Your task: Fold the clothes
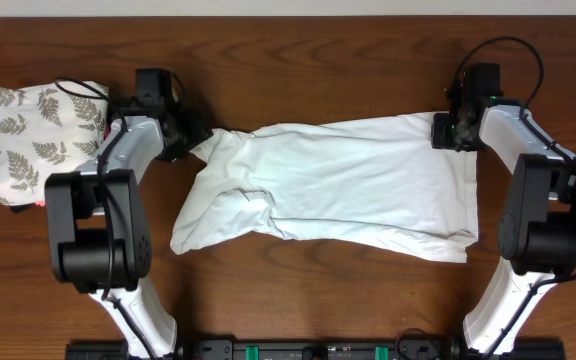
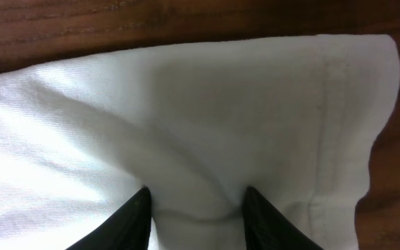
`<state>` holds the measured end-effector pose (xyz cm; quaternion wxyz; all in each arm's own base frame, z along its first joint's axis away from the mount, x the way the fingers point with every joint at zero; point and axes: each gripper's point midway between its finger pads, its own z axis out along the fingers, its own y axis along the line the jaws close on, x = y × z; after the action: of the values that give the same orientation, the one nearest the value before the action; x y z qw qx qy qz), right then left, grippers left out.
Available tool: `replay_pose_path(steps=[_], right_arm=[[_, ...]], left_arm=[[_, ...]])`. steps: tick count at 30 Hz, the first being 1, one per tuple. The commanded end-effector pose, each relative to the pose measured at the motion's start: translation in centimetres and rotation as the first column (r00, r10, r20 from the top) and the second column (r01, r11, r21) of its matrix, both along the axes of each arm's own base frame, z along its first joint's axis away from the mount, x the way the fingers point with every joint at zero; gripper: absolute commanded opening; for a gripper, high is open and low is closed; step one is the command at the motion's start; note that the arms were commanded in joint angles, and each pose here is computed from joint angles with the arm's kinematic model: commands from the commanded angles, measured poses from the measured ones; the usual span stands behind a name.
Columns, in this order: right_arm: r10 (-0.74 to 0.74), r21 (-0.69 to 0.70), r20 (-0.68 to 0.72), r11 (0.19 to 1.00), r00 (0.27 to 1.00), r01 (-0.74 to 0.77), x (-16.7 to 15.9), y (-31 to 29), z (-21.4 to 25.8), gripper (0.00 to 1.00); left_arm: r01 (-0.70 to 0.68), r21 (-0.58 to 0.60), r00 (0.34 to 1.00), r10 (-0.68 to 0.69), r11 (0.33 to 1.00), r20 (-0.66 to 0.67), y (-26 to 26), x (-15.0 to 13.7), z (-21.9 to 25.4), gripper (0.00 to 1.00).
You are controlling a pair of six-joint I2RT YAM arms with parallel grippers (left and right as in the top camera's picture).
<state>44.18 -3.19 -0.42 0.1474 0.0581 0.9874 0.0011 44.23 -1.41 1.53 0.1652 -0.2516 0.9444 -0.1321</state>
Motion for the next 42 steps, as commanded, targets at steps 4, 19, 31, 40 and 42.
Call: replay_pose_path(steps=[4, 19, 31, 40, 42], right_arm=[[-0.049, -0.01, -0.168, 0.999, 0.985, 0.048, -4.1, -1.0, -4.4, 0.41], [-0.049, -0.009, -0.188, 0.999, 0.981, 0.048, -4.6, -1.0, -4.5, 0.41], [-0.049, -0.009, -0.185, 0.999, 0.981, 0.049, -4.6, -1.0, -4.5, 0.41], [-0.05, -0.009, -0.189, 0.999, 0.981, 0.049, -4.7, -1.0, -4.5, 0.41], [-0.05, -0.009, -0.189, 0.999, 0.981, 0.049, -4.7, -1.0, -4.5, 0.41]], left_arm=[[-0.016, -0.061, 1.0, 0.016, 0.998, 0.0, -0.8, 0.7, -1.8, 0.27], [0.27, -0.078, 0.778, -0.17, 0.96, 0.605, -4.4, 10.2, 9.8, 0.06], [0.232, 0.233, 0.842, -0.315, 0.945, 0.439, -0.5, 7.8, 7.9, 0.06], [0.34, 0.153, 0.758, -0.367, 0.928, 0.539, -3.4, 7.5, 11.6, 0.06], [0.367, 0.169, 0.733, -0.396, 0.915, 0.553, -3.7, 6.8, 13.2, 0.06]])
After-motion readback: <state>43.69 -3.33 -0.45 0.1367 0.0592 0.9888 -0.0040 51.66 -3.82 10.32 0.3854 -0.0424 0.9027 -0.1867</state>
